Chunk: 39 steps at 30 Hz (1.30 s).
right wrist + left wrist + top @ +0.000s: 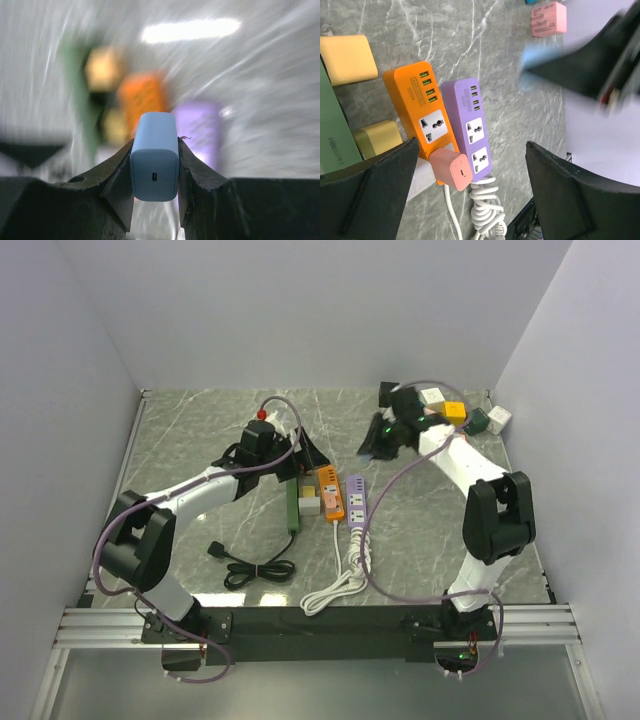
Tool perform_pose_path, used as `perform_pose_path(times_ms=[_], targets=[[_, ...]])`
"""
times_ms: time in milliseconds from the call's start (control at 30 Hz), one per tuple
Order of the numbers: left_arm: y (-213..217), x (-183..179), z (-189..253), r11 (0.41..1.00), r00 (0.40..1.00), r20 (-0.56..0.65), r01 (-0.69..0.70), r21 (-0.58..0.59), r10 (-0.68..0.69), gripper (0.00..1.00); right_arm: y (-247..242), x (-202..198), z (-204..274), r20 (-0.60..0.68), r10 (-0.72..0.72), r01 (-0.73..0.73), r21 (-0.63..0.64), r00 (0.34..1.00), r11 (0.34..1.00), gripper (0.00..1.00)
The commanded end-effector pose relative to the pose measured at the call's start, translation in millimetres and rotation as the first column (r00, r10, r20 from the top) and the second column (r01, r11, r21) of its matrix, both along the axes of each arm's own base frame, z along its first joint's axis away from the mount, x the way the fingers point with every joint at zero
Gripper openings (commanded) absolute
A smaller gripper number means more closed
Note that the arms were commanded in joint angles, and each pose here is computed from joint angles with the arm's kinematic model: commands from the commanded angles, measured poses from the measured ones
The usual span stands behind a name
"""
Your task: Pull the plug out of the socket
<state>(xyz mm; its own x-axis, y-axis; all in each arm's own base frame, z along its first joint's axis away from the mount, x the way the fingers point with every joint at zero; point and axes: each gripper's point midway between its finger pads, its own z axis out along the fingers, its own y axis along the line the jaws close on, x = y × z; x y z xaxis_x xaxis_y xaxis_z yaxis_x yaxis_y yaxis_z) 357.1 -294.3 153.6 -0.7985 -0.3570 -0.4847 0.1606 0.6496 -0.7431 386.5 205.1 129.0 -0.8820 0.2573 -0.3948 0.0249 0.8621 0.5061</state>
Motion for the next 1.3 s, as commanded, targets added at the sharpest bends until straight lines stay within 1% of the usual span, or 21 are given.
perform_pose_path(times_ms=[0,33,100,233,333,433,467,533,567,600,667,767,800,867,900,933,1000,1033,1133,1167,1267], targets=[[0.8,-4.4,28.1,0.999,0.998,0.059,0.002,-0.042,0.0,0.94,-89.5,56.7,11.9,0.065,-0.321,0.327,-0.167,0.945,0.93,0.0],[2.7,-7.5,31.7,0.999,0.998,0.062,0.0,-0.046,0.003,0.94,-109.0,76.3,4.2,0.05,-0.385,0.388,-0.177,0.921,0.905,0.0],[6.9,-14.4,27.7,0.999,0.999,0.045,-0.008,-0.046,0.01,0.94,-131.3,91.5,-6.8,0.025,-0.459,0.454,-0.207,0.888,0.867,0.0],[19.0,-27.4,36.9,0.998,0.997,0.061,-0.035,-0.048,0.038,0.94,-161.1,138.3,-27.4,0.002,-0.54,0.526,-0.231,0.841,0.818,0.0],[26.4,-34.2,40.8,0.998,0.997,0.065,-0.049,-0.042,0.052,0.94,-174.0,157.7,-37.9,-0.007,-0.569,0.552,-0.237,0.822,0.8,0.11],[32.4,-39.2,44.0,0.998,0.995,0.072,-0.06,-0.034,0.062,0.94,-179.9,171.3,-42.3,-0.019,-0.578,0.564,-0.198,0.816,0.802,0.27],[34.0,-39.4,45.0,0.997,0.995,0.077,-0.065,-0.03,0.067,0.94,-181.6,173.5,-41.8,-0.019,-0.581,0.567,-0.193,0.814,0.801,0.43],[37.4,-40.7,48.4,0.997,0.994,0.082,-0.073,-0.033,0.076,0.94,-180.5,176.0,-37.0,-0.013,-0.572,0.56,-0.186,0.82,0.807,0.57],[39.5,-40.6,48.0,0.997,0.993,0.082,-0.077,-0.032,0.079,0.94,-179.8,175.6,-34.3,-0.009,-0.568,0.557,-0.186,0.823,0.81,0.68],[40.6,-40.9,52.0,0.996,0.992,0.091,-0.08,-0.037,0.083,0.94,-194.4,174.8,-22.3,0.01,-0.579,0.571,-0.18,0.815,0.801,0.73],[44.2,-39.7,54.0,0.995,0.991,0.098,-0.087,-0.038,0.091,0.94,-192.6,166.0,-11.7,0.007,-0.553,0.545,-0.176,0.833,0.82,0.82],[53.1,-43.5,51.8,0.995,0.991,0.089,-0.101,-0.018,0.103,0.94,-194.8,141.9,18.3,0.025,-0.545,0.54,-0.188,0.838,0.82,0.85],[56.0,-44.2,54.8,0.994,0.989,0.098,-0.109,-0.019,0.11,0.94,-194.6,130.8,45.4,0.07,-0.533,0.536,-0.174,0.843,0.826,0.86],[62.9,-44.6,53.8,0.992,0.987,0.1,-0.124,-0.014,0.125,0.94,-171.1,100.8,37.7,0.045,-0.465,0.464,-0.198,0.884,0.864,0.85],[66.1,-46.6,55.9,0.992,0.986,0.105,-0.129,-0.016,0.13,0.94,-159.9,91.4,60.9,0.117,-0.398,0.413,-0.184,0.91,0.892,0.85],[70.6,-47.2,53.4,0.99,0.985,0.104,-0.138,-0.011,0.139,0.95,-131.6,69.6,43.0,0.079,-0.315,0.324,-0.216,0.946,0.921,0.86],[76.1,-49.5,53.4,0.989,0.983,0.109,-0.146,-0.01,0.146,0.94,-100.5,40.8,38.2,0.083,-0.167,0.183,-0.254,0.982,0.95,0.84],[80.2,-50.3,49.9,0.988,0.983,0.103,-0.154,-0.004,0.154,0.94,-73.2,26.3,35.4,0.08,-0.084,0.102,-0.269,0.993,0.958,0.84],[87.5,-53.4,48.2,0.986,0.98,0.103,-0.168,-0.004,0.168,0.94,-33.2,-4.6,23.4,0.057,0.063,-0.045,-0.276,0.996,0.96,0.81],[88.5,-55.2,48.0,0.985,0.98,0.1,-0.17,-0.007,0.169,0.94,-8.9,-16.7,21.1,0.063,0.138,-0.115,-0.286,0.988,0.951,0.79],[93.2,-60.9,50.8,0.984,0.978,0.109,-0.179,-0.013,0.18,0.94,22.6,-37.7,11.2,0.058,0.239,-0.208,-0.321,0.969,0.924,0.76]])
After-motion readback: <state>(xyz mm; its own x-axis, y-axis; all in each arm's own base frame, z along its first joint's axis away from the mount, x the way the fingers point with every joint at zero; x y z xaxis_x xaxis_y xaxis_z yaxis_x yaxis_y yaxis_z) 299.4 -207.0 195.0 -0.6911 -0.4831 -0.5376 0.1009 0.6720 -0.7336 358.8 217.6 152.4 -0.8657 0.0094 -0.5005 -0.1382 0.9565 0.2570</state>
